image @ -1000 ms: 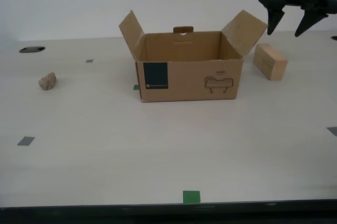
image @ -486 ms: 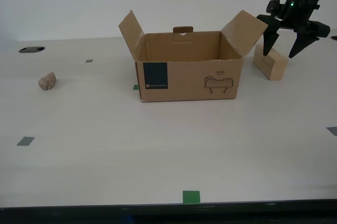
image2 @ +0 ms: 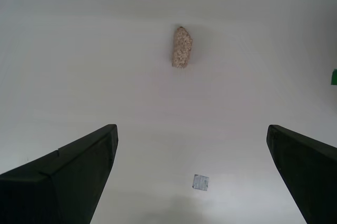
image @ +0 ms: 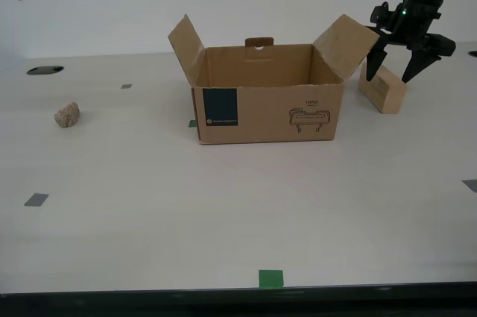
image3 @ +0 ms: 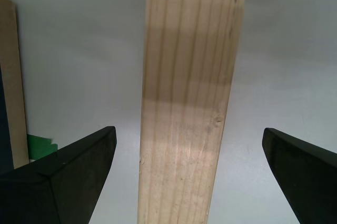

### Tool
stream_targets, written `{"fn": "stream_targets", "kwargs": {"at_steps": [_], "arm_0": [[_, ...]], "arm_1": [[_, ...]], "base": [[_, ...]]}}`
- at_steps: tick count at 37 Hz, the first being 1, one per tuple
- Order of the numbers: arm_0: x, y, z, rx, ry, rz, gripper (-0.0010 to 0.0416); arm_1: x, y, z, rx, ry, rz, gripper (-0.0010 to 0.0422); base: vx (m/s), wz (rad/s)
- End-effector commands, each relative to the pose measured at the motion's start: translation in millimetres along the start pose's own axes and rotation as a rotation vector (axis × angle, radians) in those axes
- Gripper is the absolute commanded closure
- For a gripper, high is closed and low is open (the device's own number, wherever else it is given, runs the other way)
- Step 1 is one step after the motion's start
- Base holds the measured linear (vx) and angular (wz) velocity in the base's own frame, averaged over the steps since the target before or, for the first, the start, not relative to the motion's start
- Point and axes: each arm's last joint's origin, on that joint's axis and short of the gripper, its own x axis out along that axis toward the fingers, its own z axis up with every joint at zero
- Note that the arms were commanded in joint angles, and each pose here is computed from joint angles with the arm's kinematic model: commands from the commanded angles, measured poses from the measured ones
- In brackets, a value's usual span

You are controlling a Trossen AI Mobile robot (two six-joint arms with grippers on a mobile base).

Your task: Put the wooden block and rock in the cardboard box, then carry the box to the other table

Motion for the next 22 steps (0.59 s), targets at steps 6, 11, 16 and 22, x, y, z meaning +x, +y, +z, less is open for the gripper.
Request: {"fn": "stream_targets", "kwargs": {"at_steps": [6,11,16,22], "arm_0": [[-1,-1,-1,0.003,0.005,0.003,0.0019],[-1,-1,-1,0.003,0.005,0.003,0.0019],[-1,-1,-2,0.005,0.015,0.005,0.0019],[-1,-1,-2,0.005,0.015,0.005,0.0019]], "arm_1": [[49,-5,22,0.072,0.05,0.008,0.0025],[78,-3,31,0.058,0.074,0.014,0.0025],[108,7,35,0.032,0.13,0.026,0.0025],[140,20,43,0.021,0.171,0.036,0.0025]], "base": [[0.0,0.0],[0.0,0.0],[0.0,0.0],[0.0,0.0]]}}
